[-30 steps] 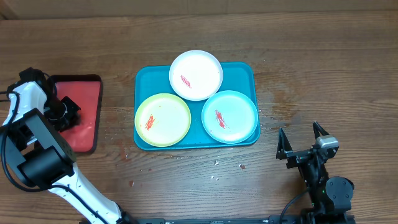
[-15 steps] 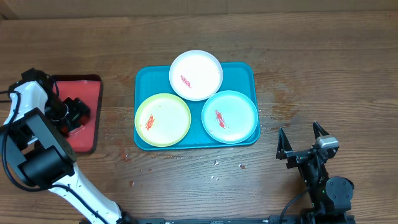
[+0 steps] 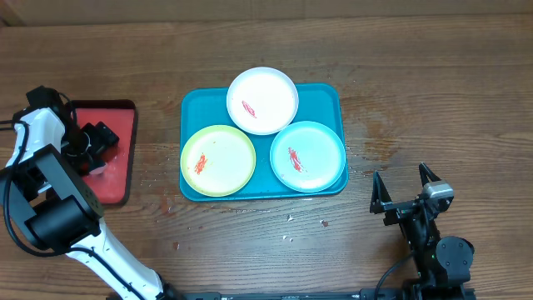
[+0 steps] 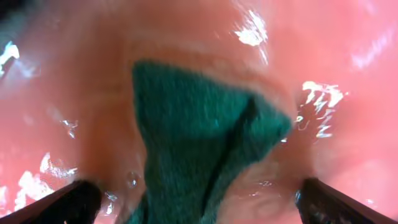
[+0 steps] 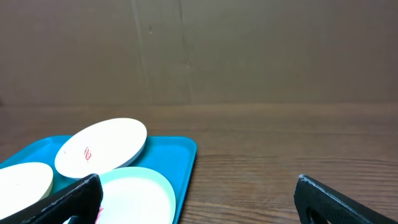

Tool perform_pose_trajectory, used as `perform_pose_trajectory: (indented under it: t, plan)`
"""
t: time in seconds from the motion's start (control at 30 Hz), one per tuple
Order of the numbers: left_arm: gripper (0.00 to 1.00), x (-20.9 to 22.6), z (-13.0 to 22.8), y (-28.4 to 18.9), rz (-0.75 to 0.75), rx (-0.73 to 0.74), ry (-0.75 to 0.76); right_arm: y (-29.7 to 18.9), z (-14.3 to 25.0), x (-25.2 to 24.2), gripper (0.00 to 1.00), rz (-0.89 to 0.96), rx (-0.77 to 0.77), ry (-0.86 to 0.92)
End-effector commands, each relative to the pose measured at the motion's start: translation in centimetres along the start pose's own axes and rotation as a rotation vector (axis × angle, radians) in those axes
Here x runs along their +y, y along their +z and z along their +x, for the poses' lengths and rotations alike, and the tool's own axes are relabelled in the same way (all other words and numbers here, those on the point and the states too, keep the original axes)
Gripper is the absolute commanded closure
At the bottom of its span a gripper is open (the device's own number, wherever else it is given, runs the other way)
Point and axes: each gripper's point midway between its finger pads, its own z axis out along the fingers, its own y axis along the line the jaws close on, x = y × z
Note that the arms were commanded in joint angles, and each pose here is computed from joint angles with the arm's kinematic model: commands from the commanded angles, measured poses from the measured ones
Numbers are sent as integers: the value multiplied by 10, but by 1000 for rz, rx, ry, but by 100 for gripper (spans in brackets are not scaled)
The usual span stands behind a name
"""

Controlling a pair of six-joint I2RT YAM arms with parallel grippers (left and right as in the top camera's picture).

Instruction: Clean dirty plates on tray and stack at the side

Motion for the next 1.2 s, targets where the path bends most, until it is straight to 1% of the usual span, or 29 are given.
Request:
perform_pose_trajectory:
  t: [0.0,0.13,0.17,0.23,0.3,0.37,0.43,0.47,0.5,0.67,0.77,0.87,1.0,1.07,1.17]
  plan:
    - [0,4,-5,13,-14,-15,-3,0,1,-3,0,15,-7,-1]
    - [1,1,-15,12,-1,-56,0,0,1,-3,0,15,-7,-1]
    - [10,1,-16,12,0,-60,0,0,1,-3,0,15,-7,-1]
    - [38,1,-16,12,0,-59,0,0,1,-3,0,15,-7,-1]
    - [57,2,-13,12,-3,-49,0,0,1,-3,0,15,-7,-1]
    - [68,3,-9,13,-9,-31,0,0,1,-3,0,15,-7,-1]
    - [87,4,-6,12,-13,-19,0,0,1,-3,0,15,-7,-1]
    - [94,4,-5,12,-14,-14,0,0,1,-3,0,15,-7,-1]
    - [96,5,-5,10,-15,-9,-2,0,1,-3,0,15,-7,-1]
    - [96,2,-11,-21,-15,1,-6,0,1,-3,0,15,-7,-1]
    - [96,-4,-21,-60,4,-19,-10,0,1,-3,0,15,-7,-1]
    - [96,-14,-30,-106,59,-54,-8,0,1,-3,0,15,-7,-1]
    - [96,-19,-36,-150,85,-111,-3,0,1,-3,0,15,-7,-1]
    - [96,-19,-38,-164,95,-144,-2,0,1,-3,0,15,-7,-1]
    - [96,-17,-40,-164,82,-158,-3,0,1,-3,0,15,-7,-1]
